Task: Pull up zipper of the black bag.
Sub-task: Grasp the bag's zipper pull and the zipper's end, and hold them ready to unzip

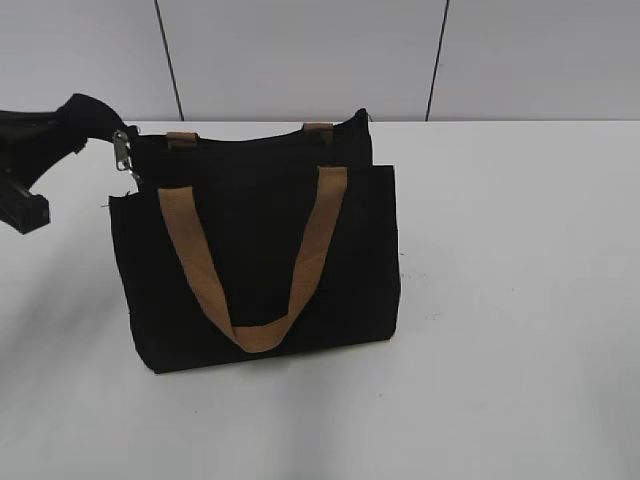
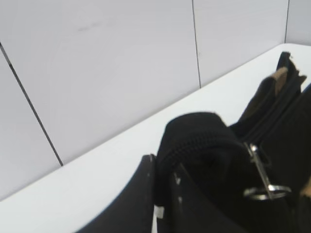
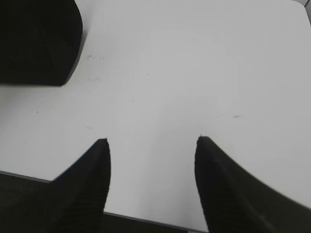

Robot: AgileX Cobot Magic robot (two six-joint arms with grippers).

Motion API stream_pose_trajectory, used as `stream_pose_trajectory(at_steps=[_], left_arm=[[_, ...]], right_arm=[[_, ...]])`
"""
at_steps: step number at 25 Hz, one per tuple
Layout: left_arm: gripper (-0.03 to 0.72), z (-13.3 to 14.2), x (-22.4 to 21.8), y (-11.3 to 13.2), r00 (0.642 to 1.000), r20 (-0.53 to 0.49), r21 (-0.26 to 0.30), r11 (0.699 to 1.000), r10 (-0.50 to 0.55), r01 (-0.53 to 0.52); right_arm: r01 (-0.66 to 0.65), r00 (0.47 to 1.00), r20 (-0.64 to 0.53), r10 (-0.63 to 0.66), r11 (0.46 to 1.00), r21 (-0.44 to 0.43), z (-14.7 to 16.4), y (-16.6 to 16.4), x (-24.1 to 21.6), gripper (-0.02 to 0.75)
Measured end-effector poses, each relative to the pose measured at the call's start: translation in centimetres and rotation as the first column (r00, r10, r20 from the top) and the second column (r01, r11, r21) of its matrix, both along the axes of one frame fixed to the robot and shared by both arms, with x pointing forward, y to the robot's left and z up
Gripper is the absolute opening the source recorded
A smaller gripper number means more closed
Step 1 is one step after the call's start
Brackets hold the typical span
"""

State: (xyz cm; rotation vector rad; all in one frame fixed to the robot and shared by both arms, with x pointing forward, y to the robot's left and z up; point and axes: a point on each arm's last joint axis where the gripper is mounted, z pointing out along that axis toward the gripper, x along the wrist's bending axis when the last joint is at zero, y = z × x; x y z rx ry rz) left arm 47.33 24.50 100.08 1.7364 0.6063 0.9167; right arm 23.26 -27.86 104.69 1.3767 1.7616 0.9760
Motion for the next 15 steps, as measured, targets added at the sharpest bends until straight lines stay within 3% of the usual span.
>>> stream_pose_trajectory(at_steps=[6,15], left_arm=[[0.012,2.6,-1.4,0.1,0.995,0.097,-0.009,1.000,0.010,-0.009],[0.012,2.7,-1.8,-0.3,0.996,0.088,0.006,1.000,-0.015,0.015]], right_arm=[[0.000,1.000,0.000,0.000,1.000,0.000,0.0,0.0,0.0,0.434],[0.000,1.000,0.000,0.000,1.000,0.000,0.0,0.0,0.0,0.434]])
